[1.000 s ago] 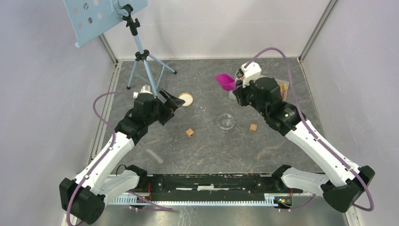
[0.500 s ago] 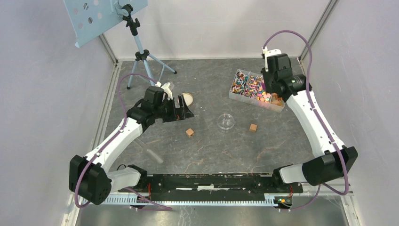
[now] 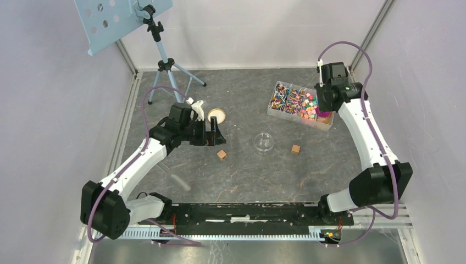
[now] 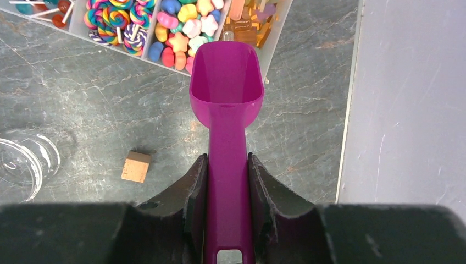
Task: Pack the candies
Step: Scoop the fake candies from the storage box.
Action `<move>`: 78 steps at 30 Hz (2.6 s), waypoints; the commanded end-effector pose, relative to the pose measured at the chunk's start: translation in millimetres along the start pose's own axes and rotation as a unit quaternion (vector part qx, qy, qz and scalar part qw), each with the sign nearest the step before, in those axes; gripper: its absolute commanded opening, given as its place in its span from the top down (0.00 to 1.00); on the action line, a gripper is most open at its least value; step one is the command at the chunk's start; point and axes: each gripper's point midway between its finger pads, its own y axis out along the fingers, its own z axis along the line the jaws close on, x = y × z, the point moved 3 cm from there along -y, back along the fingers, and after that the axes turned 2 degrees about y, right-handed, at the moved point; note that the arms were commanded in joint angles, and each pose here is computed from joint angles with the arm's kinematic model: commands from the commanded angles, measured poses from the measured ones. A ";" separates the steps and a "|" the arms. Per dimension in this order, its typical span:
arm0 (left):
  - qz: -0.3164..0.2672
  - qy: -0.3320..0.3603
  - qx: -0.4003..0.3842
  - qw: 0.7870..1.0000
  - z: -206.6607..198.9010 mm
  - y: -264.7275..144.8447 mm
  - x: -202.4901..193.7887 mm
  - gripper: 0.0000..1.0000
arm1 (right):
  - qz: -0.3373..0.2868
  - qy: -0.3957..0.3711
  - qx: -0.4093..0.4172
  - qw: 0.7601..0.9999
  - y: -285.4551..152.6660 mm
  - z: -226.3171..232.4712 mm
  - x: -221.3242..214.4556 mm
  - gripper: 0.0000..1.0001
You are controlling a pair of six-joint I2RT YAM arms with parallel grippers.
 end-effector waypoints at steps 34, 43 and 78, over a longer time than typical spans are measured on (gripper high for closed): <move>-0.167 0.033 -0.052 0.984 -82.5 251.8 180.5 0.43 | 0.014 0.009 -0.012 1.000 -11.0 -15.8 -15.3 1.00; -0.139 0.025 0.025 0.990 -62.5 296.5 163.4 0.48 | 0.006 0.009 -0.026 1.000 -15.3 -20.8 -20.1 1.00; -0.085 0.090 0.008 0.992 -63.3 314.1 133.0 0.98 | 0.054 0.020 -0.012 0.998 33.9 -17.7 -20.0 1.00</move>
